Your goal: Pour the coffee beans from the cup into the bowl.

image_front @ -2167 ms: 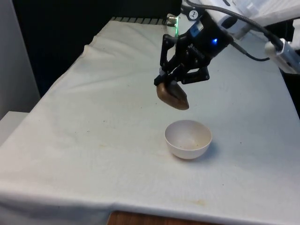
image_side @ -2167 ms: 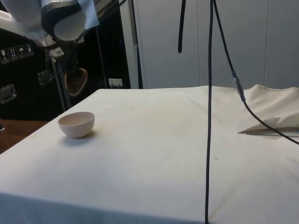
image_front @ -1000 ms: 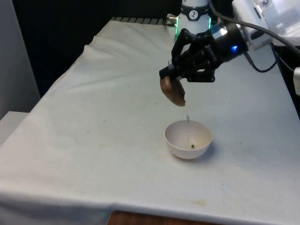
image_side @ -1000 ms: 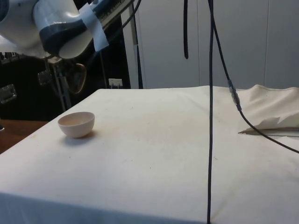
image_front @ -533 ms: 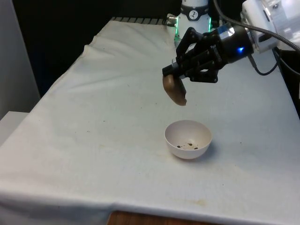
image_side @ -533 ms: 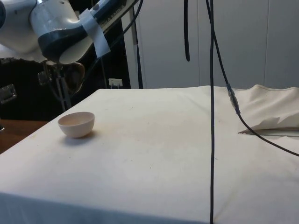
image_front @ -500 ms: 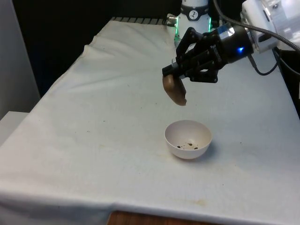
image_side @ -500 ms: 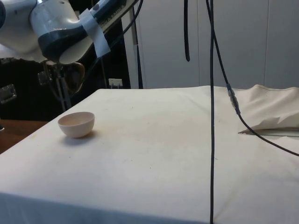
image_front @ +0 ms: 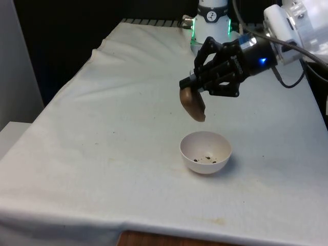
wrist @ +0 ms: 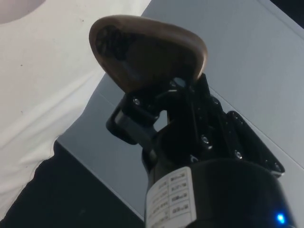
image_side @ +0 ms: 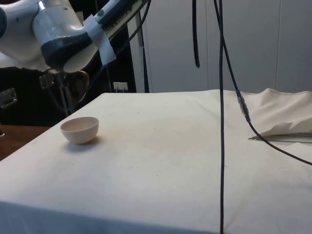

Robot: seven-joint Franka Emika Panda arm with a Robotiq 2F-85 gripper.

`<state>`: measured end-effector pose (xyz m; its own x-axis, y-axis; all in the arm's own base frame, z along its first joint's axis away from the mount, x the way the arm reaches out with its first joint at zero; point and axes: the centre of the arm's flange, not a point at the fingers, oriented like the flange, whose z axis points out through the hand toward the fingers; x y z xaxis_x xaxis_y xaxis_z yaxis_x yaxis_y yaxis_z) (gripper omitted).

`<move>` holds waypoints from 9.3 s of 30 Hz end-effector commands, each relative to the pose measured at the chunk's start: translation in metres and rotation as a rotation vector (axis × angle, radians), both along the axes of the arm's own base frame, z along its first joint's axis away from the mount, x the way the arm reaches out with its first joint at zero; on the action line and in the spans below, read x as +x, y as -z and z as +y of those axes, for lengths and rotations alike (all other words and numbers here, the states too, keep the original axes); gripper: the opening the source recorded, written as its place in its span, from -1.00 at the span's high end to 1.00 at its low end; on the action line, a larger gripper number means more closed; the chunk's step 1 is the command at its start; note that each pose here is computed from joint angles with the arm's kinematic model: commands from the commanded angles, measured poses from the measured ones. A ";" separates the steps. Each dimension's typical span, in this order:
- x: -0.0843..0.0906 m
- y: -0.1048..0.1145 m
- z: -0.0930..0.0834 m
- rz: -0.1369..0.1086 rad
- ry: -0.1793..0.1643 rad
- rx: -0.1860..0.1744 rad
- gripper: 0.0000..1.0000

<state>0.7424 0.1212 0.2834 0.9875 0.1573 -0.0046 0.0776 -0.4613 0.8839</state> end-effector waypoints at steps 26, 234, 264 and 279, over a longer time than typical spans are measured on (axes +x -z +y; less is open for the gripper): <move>-0.010 0.009 0.031 -0.044 -0.007 -0.134 1.00; -0.033 -0.062 0.068 -0.350 0.114 -0.242 1.00; -0.035 -0.065 0.047 -0.350 0.239 -0.094 1.00; -0.033 -0.064 0.044 -0.344 0.276 -0.008 1.00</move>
